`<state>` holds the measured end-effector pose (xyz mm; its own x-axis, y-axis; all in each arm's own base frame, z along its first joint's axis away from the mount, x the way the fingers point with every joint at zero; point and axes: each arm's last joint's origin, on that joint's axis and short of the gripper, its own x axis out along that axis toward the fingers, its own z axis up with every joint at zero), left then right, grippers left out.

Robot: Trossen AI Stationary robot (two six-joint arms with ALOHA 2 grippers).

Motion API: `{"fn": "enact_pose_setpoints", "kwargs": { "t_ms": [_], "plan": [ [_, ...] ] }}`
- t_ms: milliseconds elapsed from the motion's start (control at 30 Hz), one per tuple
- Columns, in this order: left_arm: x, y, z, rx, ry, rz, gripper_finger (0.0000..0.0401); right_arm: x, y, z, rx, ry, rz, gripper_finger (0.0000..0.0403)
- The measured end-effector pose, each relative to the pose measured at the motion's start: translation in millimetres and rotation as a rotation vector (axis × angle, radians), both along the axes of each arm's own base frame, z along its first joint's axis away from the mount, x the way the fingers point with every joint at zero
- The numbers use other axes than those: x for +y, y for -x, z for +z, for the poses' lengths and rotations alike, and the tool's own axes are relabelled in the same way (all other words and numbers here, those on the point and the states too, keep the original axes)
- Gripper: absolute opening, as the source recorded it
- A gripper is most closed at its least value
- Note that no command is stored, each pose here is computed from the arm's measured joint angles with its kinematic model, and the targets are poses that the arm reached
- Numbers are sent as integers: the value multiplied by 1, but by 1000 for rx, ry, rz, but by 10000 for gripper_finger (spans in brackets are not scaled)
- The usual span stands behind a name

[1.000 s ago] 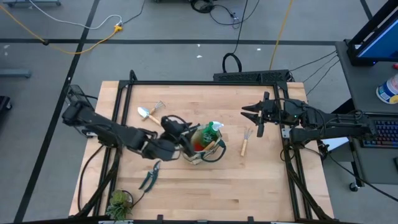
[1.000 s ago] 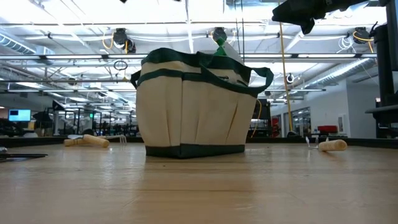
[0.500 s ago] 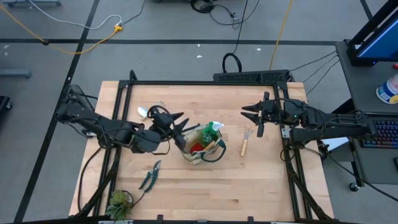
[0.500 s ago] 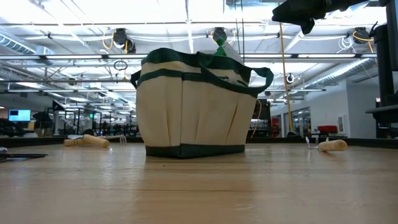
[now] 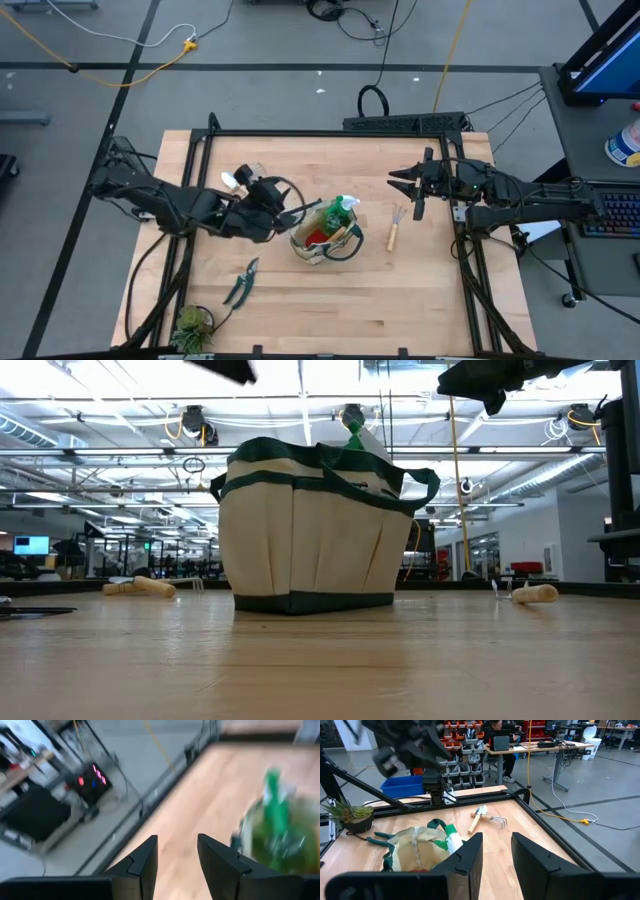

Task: Pick & Place Garden tools in Gardening bag
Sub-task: Put the trowel into the gardening bag

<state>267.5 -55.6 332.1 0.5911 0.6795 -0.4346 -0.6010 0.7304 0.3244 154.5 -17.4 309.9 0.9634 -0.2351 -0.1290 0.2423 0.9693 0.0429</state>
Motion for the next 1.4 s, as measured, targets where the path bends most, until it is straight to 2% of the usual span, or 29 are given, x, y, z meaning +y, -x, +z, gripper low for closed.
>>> {"fn": "enact_pose_setpoints", "kwargs": {
  "t_ms": [233, 400, 633, 867, 1400],
  "plan": [
    [29, 13, -16, 268, 138, 18, 145, 0, 0, 0, 0, 0, 0, 96],
    [43, 19, -21, 446, 162, -28, 145, 0, 0, 0, 0, 0, 0, 96],
    [58, 22, -25, 602, 201, -137, 145, 0, 0, 0, 0, 0, 0, 96],
    [73, 23, -27, 669, 289, -235, 145, 0, 0, 0, 0, 0, 0, 96],
    [106, 28, -28, 732, 360, -378, 145, 0, 0, 0, 0, 0, -1, 96]
  ]
}}
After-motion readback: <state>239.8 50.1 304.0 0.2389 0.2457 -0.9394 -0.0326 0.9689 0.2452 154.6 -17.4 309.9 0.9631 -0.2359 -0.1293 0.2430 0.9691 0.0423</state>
